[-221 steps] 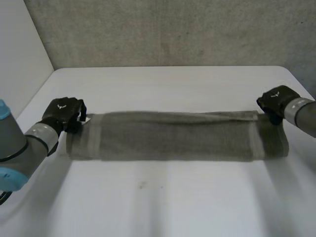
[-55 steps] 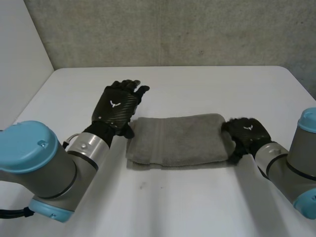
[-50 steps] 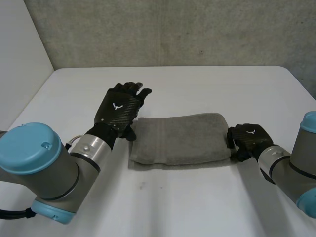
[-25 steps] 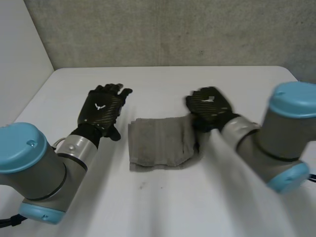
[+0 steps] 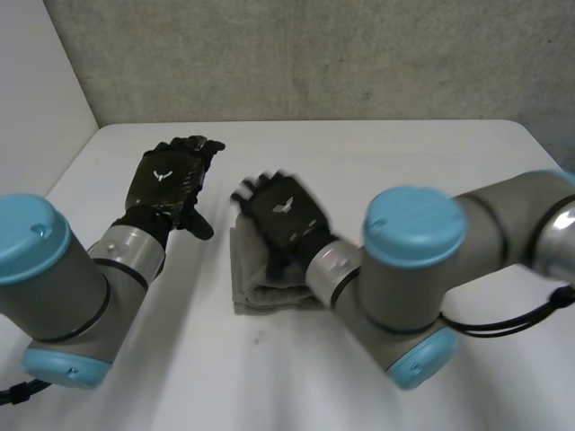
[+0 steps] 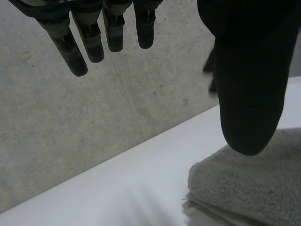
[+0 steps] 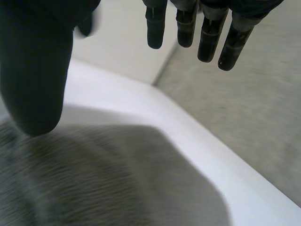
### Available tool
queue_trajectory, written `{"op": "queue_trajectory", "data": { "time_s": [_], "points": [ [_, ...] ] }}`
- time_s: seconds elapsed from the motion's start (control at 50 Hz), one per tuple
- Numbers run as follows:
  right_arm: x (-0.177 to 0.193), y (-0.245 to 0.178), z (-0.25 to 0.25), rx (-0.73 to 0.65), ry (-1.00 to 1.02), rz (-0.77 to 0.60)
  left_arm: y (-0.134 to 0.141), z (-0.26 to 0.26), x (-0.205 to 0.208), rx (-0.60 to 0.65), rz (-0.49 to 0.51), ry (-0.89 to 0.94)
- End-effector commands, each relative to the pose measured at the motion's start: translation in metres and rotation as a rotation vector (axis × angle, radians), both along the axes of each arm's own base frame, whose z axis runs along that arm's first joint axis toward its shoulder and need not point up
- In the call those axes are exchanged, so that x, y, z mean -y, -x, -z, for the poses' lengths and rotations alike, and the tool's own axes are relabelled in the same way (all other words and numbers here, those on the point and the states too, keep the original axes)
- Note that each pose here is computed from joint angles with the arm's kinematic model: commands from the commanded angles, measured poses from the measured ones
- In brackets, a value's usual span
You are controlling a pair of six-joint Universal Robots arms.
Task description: Fold the towel.
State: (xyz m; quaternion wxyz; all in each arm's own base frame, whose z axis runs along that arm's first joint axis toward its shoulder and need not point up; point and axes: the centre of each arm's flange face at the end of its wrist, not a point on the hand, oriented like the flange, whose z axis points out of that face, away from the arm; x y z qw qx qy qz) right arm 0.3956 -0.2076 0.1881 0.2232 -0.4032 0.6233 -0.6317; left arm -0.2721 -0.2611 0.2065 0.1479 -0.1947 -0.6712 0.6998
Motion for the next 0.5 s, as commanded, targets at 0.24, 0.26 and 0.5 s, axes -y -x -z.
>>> {"op": "queue_trajectory", "data": {
  "time_s": [0.24,0.26,0.5],
  "points": [
    [0.071,0.061,0.003,0.179,-0.346,0.231,0.050,0.029,-0.005,-0.111,0.104,-0.296],
    [0.073,0.061,0.009,0.170,-0.361,0.235,0.050,0.040,-0.006,-0.091,0.099,-0.332],
    [0.083,0.053,0.057,0.069,-0.479,0.228,0.034,0.088,-0.001,-0.003,-0.012,-0.440]
  ]
}}
